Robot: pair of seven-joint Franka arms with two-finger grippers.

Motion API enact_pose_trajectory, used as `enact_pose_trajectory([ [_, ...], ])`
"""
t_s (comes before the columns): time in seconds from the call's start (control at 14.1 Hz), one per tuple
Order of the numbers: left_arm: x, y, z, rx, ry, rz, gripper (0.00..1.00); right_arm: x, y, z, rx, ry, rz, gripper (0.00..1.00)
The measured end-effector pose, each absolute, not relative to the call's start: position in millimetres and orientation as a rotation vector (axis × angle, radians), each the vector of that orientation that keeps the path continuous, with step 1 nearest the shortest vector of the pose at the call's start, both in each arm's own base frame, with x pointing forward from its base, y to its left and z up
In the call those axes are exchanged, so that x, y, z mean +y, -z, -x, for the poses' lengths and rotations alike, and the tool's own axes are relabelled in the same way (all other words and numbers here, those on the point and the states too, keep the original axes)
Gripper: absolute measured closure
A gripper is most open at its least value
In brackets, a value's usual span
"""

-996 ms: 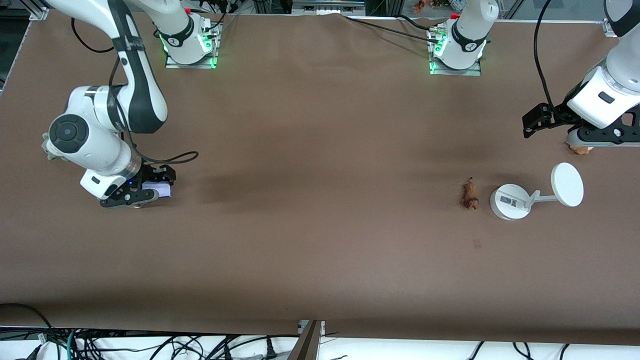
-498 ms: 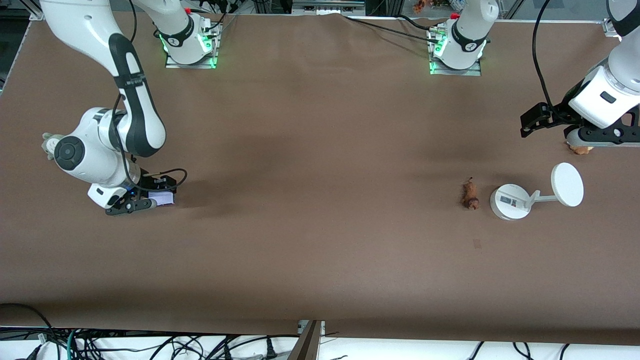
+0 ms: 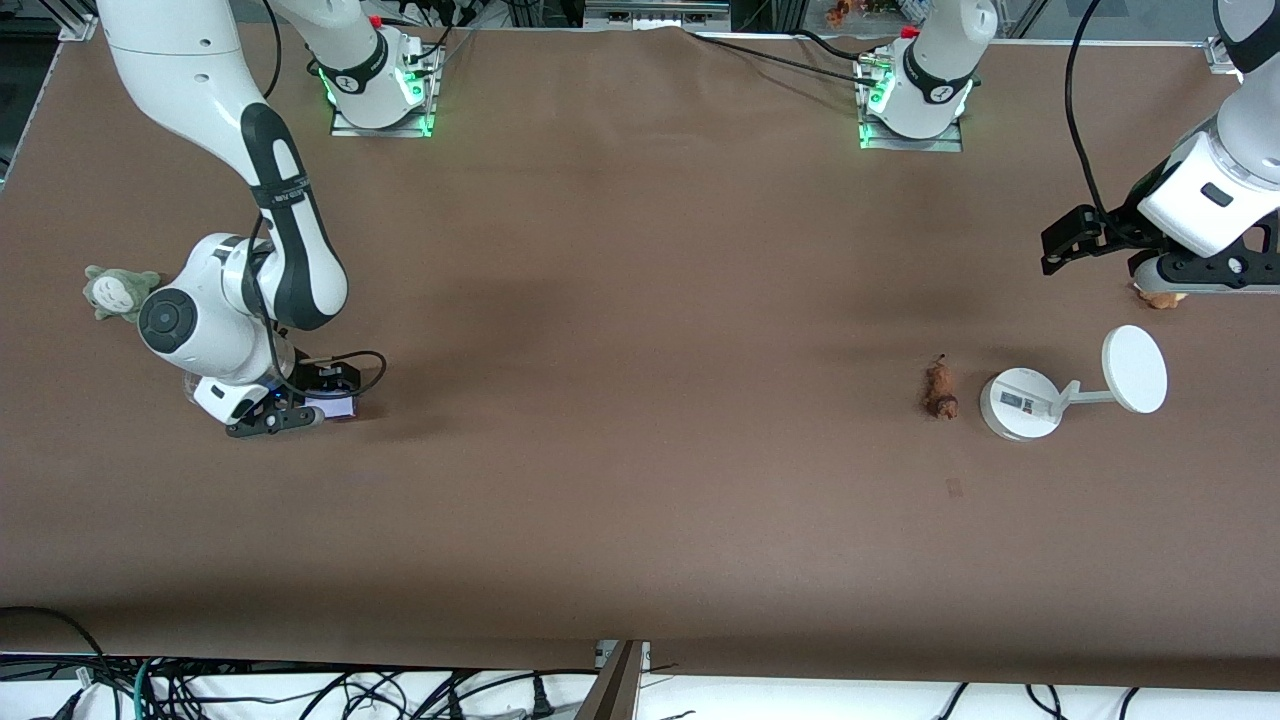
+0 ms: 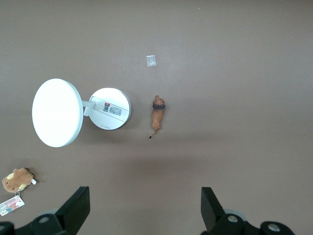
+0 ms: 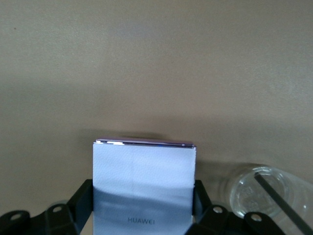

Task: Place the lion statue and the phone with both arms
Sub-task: 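Lower the phone beside the clear cup and open the right gripper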

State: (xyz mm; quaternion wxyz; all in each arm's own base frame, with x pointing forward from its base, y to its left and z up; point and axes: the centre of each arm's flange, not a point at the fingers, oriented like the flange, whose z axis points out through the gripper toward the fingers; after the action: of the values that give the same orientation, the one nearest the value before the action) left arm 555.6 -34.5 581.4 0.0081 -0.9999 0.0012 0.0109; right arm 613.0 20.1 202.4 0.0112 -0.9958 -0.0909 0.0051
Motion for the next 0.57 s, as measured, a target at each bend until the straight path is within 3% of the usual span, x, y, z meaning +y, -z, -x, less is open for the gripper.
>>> enact_pose_trajectory([
  [0.57, -34, -581, -555, 0.004, -0.049, 3.124, 0.00, 28, -185, -612, -0.265, -0.003, 3.102, 0.16],
])
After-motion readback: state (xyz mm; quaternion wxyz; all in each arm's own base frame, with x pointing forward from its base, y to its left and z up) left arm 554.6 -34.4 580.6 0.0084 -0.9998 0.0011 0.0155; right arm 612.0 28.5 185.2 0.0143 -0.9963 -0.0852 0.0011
